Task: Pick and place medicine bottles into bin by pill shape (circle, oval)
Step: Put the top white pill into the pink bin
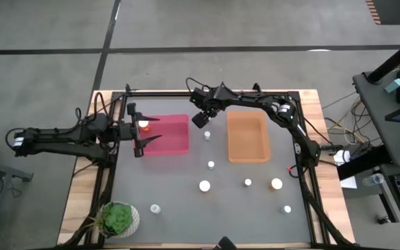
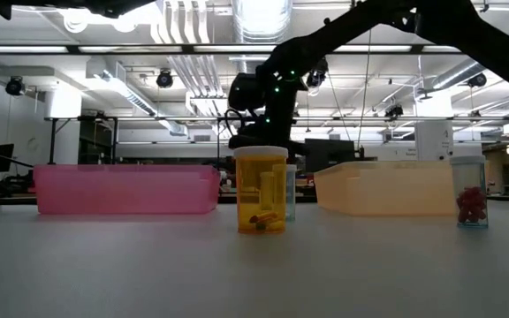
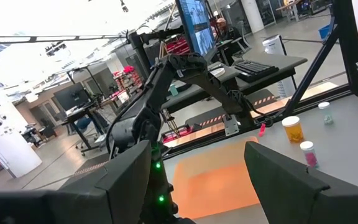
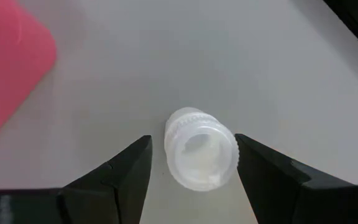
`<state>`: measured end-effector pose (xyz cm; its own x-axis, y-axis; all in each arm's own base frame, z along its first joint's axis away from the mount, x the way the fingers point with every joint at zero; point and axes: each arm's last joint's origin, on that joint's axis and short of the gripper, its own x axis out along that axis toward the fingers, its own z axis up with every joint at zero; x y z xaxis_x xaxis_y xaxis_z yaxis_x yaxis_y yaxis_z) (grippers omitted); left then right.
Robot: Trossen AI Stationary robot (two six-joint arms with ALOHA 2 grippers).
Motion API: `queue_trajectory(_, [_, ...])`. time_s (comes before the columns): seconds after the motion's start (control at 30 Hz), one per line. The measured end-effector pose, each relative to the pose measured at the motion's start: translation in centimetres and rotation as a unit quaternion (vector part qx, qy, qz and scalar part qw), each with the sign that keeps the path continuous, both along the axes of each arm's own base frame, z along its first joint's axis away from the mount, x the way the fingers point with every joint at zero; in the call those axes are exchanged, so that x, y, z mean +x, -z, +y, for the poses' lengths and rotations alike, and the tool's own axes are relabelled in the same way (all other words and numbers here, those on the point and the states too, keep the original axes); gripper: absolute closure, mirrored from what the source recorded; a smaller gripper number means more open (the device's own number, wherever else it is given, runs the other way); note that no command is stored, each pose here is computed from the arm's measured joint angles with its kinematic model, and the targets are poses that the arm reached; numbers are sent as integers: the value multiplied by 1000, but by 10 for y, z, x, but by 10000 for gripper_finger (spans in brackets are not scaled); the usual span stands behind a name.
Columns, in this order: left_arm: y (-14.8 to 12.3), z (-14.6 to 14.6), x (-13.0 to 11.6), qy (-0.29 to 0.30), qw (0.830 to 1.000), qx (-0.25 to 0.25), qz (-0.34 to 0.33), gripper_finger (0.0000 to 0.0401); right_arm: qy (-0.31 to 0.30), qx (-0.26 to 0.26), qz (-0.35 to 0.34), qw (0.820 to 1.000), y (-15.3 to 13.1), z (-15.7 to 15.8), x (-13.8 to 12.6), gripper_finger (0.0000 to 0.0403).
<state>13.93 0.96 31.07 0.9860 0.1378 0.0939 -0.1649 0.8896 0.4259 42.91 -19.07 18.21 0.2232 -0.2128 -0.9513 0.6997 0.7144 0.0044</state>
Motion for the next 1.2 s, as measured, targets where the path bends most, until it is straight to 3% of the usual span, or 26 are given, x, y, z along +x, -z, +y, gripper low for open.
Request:
queue_trajectory(0.37, [0,0,0,0,1000,0,0,157,-1,0,-1,1000,2,3,1,260])
queue_trajectory(0.57, [0,0,0,0,1000,1,0,157,-5,-1,-3,1000,-2,5,1,258])
queue_trajectory(0.9, [0,0,0,0,1000,1,-1,157,-41,-20,-33,998,-62,23,7,257])
queue_trajectory(1.2, [0,0,0,0,1000,1,-2,157,-124,-45,-72,989,-88,66,28,257])
